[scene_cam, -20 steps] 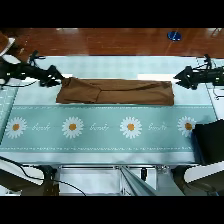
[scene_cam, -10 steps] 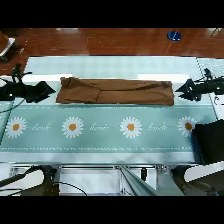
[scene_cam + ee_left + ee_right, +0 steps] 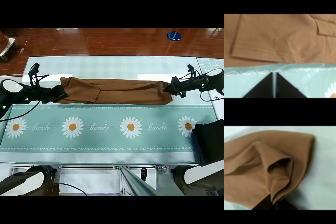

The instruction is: Fold the shirts.

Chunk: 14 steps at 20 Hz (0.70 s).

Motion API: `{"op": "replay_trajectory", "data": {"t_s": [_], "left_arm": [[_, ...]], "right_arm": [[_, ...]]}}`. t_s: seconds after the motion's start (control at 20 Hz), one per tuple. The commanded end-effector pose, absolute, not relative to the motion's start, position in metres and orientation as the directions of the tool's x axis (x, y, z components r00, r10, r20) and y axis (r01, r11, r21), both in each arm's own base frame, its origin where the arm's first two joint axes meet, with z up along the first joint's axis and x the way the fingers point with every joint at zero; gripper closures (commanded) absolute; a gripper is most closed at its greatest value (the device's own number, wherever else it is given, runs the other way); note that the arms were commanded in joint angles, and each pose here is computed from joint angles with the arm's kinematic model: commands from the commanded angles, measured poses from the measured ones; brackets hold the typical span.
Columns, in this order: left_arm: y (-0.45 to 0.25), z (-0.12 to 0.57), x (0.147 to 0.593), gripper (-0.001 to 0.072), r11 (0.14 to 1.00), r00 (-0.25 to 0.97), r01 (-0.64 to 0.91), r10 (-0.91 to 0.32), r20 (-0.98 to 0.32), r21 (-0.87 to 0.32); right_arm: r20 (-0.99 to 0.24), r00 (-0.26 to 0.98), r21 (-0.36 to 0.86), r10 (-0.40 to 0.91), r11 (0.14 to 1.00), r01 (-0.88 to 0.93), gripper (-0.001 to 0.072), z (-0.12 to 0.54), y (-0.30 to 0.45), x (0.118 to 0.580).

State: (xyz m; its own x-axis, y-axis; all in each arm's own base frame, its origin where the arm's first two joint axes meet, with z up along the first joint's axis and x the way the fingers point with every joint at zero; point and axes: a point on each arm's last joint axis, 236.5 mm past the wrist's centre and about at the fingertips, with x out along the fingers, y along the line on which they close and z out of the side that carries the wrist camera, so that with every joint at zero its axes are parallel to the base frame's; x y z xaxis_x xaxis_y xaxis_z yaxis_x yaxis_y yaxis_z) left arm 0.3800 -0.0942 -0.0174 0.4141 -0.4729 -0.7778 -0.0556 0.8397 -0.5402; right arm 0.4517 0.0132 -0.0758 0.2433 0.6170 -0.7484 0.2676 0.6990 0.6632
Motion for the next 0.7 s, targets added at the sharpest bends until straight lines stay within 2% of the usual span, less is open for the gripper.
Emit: {"op": "replay_trajectory", "data": {"t_s": [0.0,0.2,0.4,0.65], "left_arm": [[-0.125,-0.009,0.373,0.069,0.823,0.381,0.024,-0.533,-0.756,-0.568],[-0.202,-0.002,0.362,0.069,0.772,0.33,0.168,-0.63,-0.704,-0.613],[-0.315,-0.004,0.355,0.069,0.708,0.21,0.367,-0.695,-0.688,-0.603],[-0.437,-0.024,0.348,0.0691,0.631,0.062,0.417,-0.738,-0.672,-0.655]], "right_arm": [[-0.778,0.192,0.627,0.599,0.76,0.171,0.069,-0.036,0.01,0.422],[-0.84,0.267,0.511,0.473,0.854,0.094,0.069,0.019,0.005,0.361],[-0.8,0.423,0.485,0.425,0.874,0.038,0.069,0.074,0.028,0.304],[-0.72,0.566,0.475,0.402,0.88,-0.021,0.0689,0.131,0.048,0.266]]}}
